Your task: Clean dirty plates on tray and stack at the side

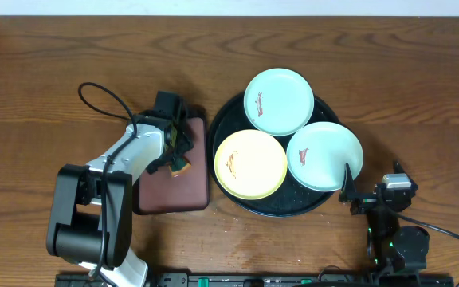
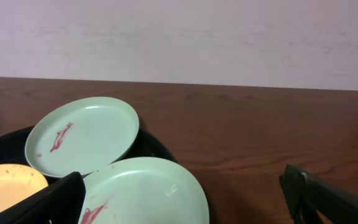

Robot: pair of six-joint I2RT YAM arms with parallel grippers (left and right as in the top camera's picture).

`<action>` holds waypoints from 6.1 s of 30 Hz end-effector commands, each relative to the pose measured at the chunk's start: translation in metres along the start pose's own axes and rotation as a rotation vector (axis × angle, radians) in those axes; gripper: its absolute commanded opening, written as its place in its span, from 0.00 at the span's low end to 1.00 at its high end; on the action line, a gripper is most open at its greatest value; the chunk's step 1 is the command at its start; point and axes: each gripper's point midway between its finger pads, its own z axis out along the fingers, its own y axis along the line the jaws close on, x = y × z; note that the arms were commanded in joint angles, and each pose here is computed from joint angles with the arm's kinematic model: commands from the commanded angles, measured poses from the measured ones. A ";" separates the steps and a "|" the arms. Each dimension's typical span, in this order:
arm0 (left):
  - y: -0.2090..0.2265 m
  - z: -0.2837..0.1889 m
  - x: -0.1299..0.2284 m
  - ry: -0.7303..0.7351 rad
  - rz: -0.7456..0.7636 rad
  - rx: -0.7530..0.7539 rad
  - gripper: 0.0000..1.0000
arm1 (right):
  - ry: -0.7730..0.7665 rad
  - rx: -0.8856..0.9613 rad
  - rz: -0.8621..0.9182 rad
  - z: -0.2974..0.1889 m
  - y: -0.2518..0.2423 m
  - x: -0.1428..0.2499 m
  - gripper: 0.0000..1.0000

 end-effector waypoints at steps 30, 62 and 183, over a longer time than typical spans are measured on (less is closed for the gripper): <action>-0.003 -0.002 0.059 0.291 -0.010 0.072 0.37 | 0.002 -0.005 -0.006 0.000 0.001 0.001 0.99; 0.007 0.007 -0.002 -0.020 -0.006 -0.030 0.44 | 0.002 -0.005 -0.006 0.000 0.001 0.001 0.99; -0.005 -0.084 -0.030 -0.046 -0.183 0.684 0.08 | 0.002 -0.005 -0.006 0.000 0.001 0.001 0.99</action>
